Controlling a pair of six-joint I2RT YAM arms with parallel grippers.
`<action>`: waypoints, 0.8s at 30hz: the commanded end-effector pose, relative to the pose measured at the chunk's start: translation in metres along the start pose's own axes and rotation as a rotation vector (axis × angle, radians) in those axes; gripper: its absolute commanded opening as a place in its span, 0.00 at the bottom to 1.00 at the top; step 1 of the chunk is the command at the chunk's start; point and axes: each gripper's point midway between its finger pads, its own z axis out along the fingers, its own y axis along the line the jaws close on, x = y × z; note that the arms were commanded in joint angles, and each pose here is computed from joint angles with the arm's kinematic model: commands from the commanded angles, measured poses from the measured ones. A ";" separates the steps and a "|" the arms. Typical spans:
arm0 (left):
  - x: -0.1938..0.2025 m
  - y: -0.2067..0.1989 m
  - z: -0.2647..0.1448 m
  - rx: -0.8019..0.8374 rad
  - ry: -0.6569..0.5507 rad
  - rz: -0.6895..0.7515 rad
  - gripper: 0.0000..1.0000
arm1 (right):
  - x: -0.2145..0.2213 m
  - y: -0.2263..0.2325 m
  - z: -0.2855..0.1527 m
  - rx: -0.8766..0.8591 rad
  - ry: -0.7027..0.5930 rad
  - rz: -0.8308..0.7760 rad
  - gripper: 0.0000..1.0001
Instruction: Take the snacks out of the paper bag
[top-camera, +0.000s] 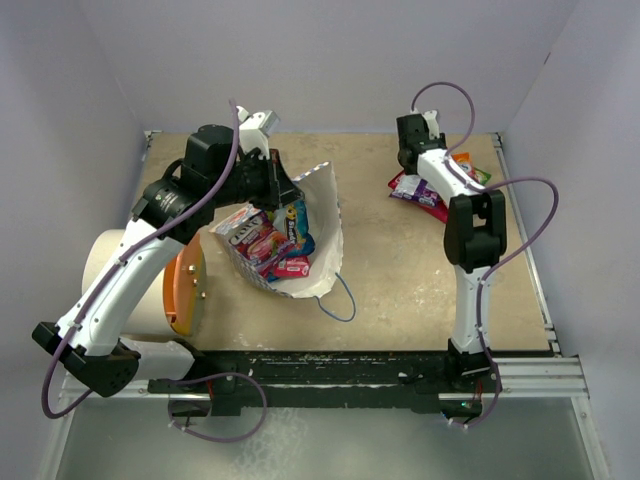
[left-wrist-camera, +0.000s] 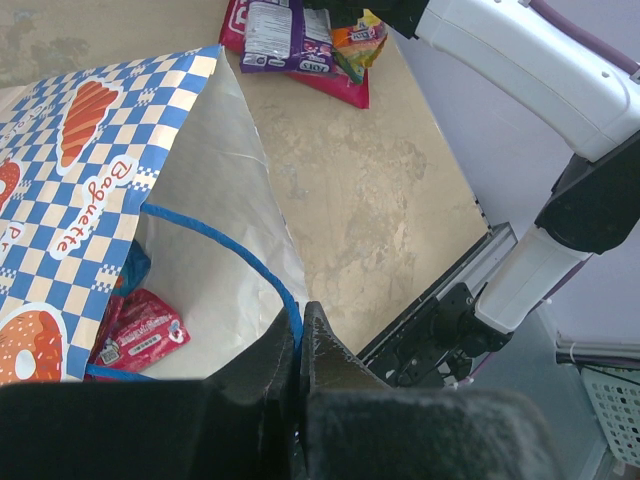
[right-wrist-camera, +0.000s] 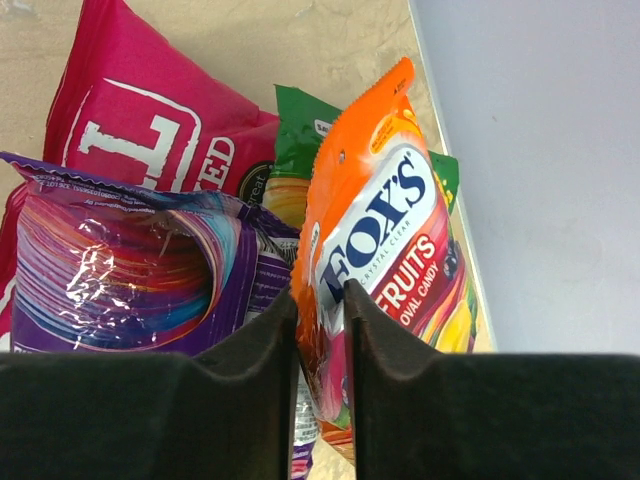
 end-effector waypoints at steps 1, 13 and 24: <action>-0.018 -0.023 -0.017 0.083 -0.067 0.014 0.00 | -0.033 -0.035 -0.032 -0.005 -0.046 0.113 0.43; -0.007 -0.033 -0.019 0.143 -0.043 -0.064 0.00 | -0.044 -0.063 -0.113 -0.274 -0.044 0.239 0.72; 0.010 -0.031 -0.014 0.181 -0.021 -0.097 0.00 | 0.036 -0.018 -0.268 -1.079 -0.048 0.346 0.74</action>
